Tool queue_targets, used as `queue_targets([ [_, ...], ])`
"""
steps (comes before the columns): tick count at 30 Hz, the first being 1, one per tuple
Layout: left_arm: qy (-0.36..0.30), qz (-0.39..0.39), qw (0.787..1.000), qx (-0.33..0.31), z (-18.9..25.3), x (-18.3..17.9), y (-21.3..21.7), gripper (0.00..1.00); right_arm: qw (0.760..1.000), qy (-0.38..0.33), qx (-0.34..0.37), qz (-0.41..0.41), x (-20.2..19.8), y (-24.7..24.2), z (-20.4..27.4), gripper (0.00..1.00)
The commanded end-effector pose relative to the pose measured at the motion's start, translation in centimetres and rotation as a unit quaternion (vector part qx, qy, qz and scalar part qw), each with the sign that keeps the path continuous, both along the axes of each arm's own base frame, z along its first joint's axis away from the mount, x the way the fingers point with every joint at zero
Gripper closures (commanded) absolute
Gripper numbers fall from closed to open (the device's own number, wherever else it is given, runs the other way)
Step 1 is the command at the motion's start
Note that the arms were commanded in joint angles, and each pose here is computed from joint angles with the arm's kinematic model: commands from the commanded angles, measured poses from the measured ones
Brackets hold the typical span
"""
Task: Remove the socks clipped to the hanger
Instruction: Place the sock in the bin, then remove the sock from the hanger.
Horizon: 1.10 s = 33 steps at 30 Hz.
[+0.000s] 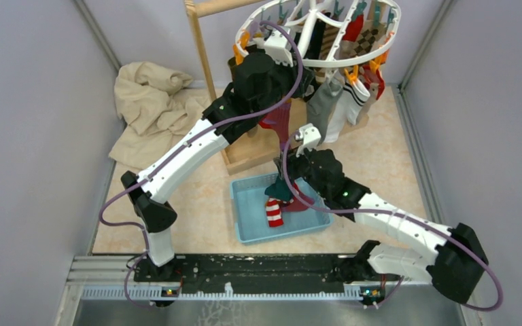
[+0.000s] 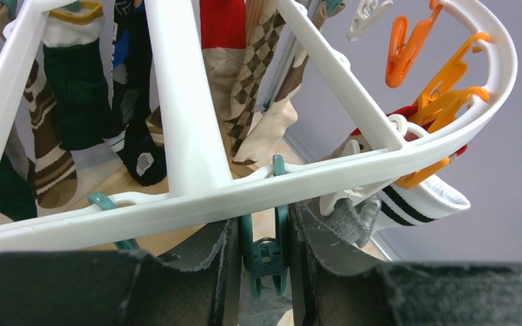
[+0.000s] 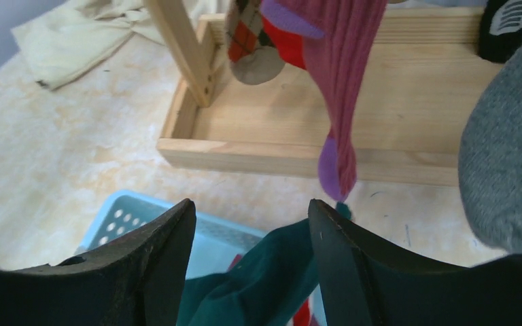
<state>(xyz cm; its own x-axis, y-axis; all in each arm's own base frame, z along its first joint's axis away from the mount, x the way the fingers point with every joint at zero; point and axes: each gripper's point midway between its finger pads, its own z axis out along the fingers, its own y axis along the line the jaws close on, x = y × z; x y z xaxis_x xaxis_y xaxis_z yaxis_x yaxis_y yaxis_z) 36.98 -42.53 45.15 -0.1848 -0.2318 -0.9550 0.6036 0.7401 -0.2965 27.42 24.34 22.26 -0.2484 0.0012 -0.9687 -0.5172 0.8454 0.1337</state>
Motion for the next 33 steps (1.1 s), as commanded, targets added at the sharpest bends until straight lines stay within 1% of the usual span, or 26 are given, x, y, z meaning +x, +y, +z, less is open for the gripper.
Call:
queue_targets([
  [1, -0.029, -0.048, 0.998, -0.017, 2.6, -2.1, -1.0, 0.72, 0.995, -0.08, 0.046, -0.033, 4.2, 0.2, 4.8, 0.37],
  [5, -0.029, -0.046, 0.998, -0.015, 2.7, -2.3, -0.6, 0.71, 0.992, -0.101, 0.053, -0.057, 6.8, -0.3, 5.7, 0.38],
  [9, -0.03, -0.045, 0.998, -0.013, 2.6, -2.3, -0.5, 0.71, 0.99, -0.115, 0.062, -0.055, 8.5, -0.3, 6.7, 0.38],
  [12, -0.027, -0.042, 0.999, -0.007, 2.2, -2.1, -0.5, 0.7, 0.989, -0.118, 0.065, -0.055, 9.5, -0.5, 6.7, 0.38],
  [19, -0.023, -0.042, 0.999, -0.006, 1.8, -2.2, -0.4, 0.69, 0.987, -0.114, 0.104, -0.041, 11.3, -1.0, 6.8, 0.38],
  [21, -0.023, -0.044, 0.999, -0.005, 1.8, -2.3, -0.3, 0.69, 0.987, -0.113, 0.111, -0.031, 11.6, -0.6, 6.9, 0.4],
  [23, -0.025, -0.045, 0.999, -0.006, 2.0, -2.4, -0.3, 0.68, 0.987, -0.106, 0.117, -0.02, 11.8, -0.2, 6.6, 0.5],
  [28, -0.032, -0.04, 0.999, -0.004, 2.4, -2.5, 0.3, 0.61, 0.988, -0.091, 0.127, 0.001, 11.4, 0.4, 6.4, 0.81],
  [30, -0.032, -0.038, 0.999, -0.001, 2.3, -2.6, 0.5, 0.59, 0.988, -0.09, 0.128, 0.005, 11.0, 0.4, 6.5, 0.87],
  [31, -0.033, -0.037, 0.999, 0.0, 2.3, -2.5, 0.6, 0.58, 0.988, -0.09, 0.129, 0.005, 10.9, 0.3, 6.6, 0.91],
  [32, -0.032, -0.036, 0.999, 0.002, 2.2, -2.5, 0.7, 0.57, 0.988, -0.09, 0.129, 0.006, 10.7, 0.3, 6.6, 0.97],
  [33, -0.032, -0.034, 0.999, 0.003, 2.2, -2.5, 0.8, 0.55, 0.988, -0.089, 0.129, 0.005, 10.5, 0.1, 6.7, 1.0],
])
